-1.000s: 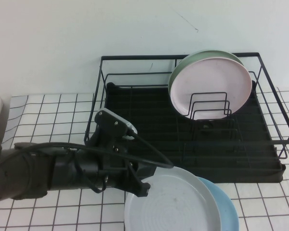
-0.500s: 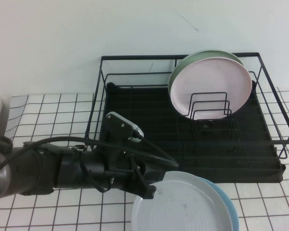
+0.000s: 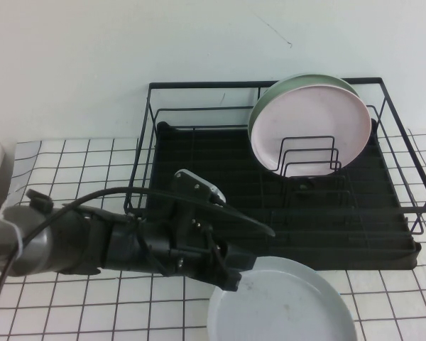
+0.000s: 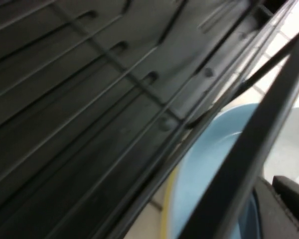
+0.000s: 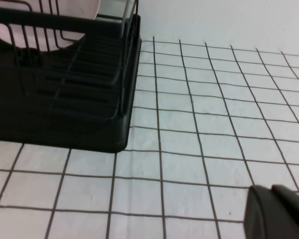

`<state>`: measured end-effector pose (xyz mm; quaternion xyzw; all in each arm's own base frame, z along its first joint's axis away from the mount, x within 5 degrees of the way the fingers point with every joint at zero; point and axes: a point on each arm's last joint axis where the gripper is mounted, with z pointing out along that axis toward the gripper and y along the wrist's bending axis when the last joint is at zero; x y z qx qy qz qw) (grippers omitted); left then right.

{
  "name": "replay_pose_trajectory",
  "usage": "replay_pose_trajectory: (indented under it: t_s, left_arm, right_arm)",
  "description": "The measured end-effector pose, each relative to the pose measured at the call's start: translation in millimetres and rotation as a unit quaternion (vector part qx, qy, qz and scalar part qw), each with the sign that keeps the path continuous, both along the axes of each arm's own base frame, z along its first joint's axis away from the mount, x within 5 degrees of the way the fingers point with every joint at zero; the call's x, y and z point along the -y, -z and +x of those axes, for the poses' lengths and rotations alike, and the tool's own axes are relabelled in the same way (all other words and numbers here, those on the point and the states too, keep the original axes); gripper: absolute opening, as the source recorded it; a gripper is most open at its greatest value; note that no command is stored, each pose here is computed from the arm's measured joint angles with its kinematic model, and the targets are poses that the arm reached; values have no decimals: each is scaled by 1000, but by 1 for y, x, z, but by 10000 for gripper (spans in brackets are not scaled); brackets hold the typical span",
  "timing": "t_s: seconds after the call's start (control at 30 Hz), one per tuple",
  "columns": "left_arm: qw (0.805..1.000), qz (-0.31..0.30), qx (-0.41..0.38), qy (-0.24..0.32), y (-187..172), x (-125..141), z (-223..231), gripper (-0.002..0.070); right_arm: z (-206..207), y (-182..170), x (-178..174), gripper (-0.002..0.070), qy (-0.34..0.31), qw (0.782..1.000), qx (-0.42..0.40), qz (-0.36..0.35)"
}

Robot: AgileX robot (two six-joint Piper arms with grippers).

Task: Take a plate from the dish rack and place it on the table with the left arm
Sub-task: Place the plate from the table

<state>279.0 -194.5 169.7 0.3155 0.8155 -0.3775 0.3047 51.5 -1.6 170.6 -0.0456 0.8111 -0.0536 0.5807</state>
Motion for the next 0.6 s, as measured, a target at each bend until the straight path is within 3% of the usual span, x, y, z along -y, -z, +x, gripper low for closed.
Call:
replay_pose_trajectory:
  t_s: [0.17, 0.4, 0.5, 0.6]
  left_arm:
    - [999, -10, 7, 31, 1, 11, 0, 29]
    - [999, 0, 25, 33, 0, 12, 2, 212]
    - [999, 2, 28, 35, 1, 12, 2, 228]
    - [999, 2, 29, 35, 1, 12, 2, 190]
  right_arm:
    - [0, 0, 0, -3, 0, 1000, 0, 0]
    - [0, 0, 0, -3, 0, 1000, 0, 0]
    - [0, 0, 0, -3, 0, 1000, 0, 0]
    - [0, 0, 0, -3, 0, 1000, 0, 0]
